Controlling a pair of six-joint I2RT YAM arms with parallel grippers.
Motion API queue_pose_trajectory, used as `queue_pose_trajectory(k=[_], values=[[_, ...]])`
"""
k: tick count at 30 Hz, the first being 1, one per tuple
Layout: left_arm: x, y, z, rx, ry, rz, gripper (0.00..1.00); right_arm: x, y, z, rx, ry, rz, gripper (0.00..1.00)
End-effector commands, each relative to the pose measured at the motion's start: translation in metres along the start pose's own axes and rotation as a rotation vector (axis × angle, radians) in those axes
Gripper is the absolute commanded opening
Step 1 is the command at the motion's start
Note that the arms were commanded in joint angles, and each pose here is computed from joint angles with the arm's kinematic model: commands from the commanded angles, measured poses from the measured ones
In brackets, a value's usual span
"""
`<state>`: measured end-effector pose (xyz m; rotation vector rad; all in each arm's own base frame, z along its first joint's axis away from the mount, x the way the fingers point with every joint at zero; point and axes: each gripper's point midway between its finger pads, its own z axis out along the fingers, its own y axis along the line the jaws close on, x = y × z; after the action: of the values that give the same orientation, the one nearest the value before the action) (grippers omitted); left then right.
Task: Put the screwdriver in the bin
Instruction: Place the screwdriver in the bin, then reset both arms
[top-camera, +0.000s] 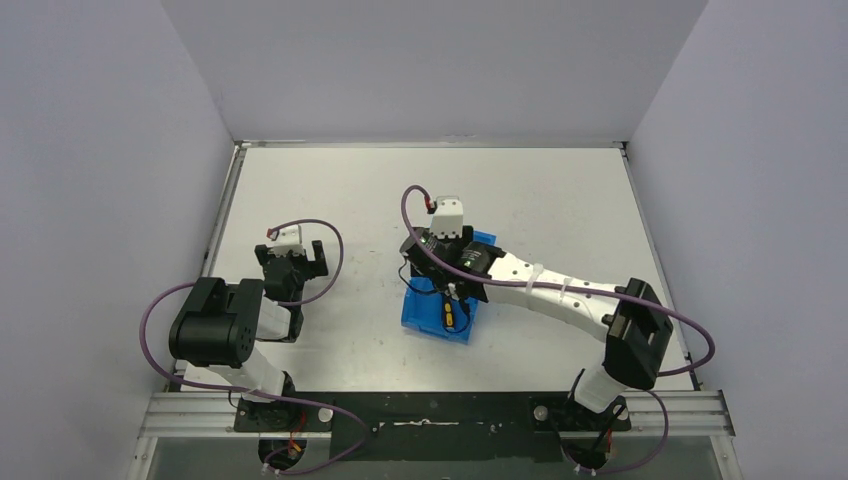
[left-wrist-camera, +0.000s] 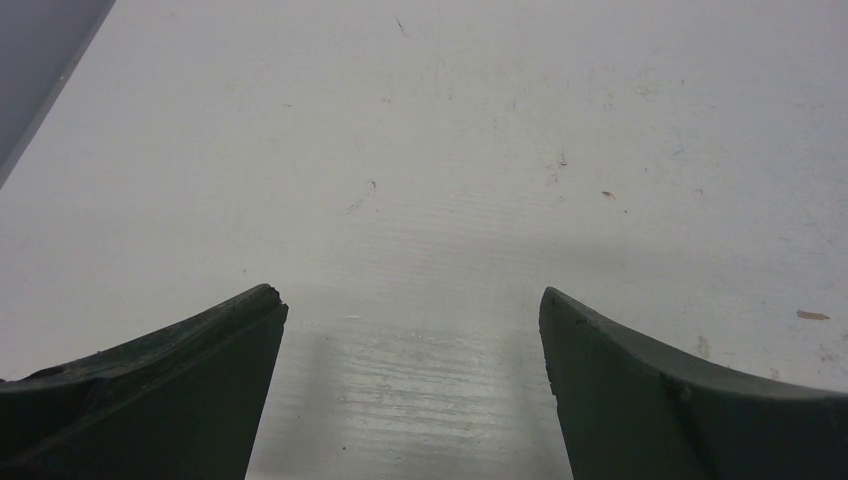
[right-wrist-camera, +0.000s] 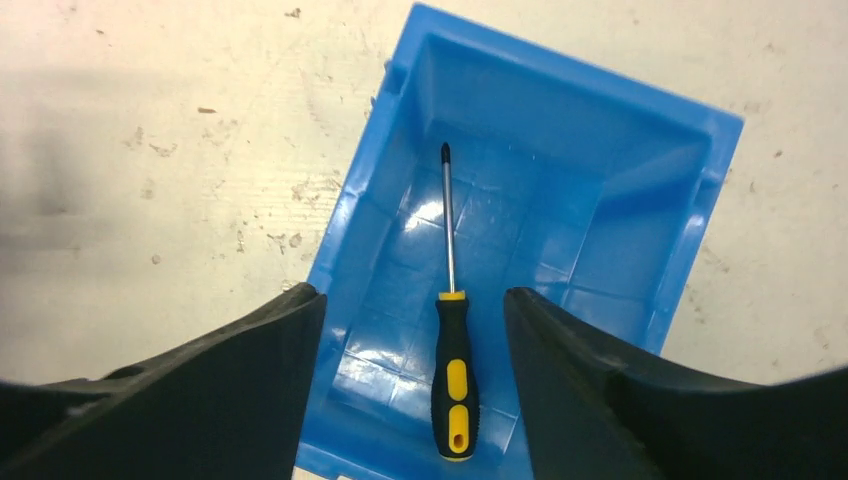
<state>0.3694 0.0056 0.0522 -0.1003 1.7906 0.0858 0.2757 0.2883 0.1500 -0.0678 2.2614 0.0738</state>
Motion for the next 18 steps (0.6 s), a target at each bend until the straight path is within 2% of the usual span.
queue_pose_trajectory(k=[1,3,5,11,18], values=[[-0.023,-0.003,0.006,0.005,-0.076,-0.007,0.97,-0.046,-0.003,-0.026,0.011,-0.093,-0.002,0.72],[-0.023,-0.003,0.006,0.005,-0.076,-0.006,0.97,-0.058,-0.002,-0.031,0.012,-0.111,-0.004,0.82],[-0.023,-0.002,0.006,0.005,-0.076,-0.007,0.97,-0.069,-0.001,-0.035,0.012,-0.121,-0.007,0.99],[-0.023,-0.002,0.006,0.005,-0.077,-0.008,0.97,-0.104,-0.003,-0.041,0.032,-0.137,-0.049,1.00],[-0.023,-0.003,0.006,0.005,-0.077,-0.007,0.97,-0.171,-0.014,-0.058,0.005,-0.218,-0.087,1.00]])
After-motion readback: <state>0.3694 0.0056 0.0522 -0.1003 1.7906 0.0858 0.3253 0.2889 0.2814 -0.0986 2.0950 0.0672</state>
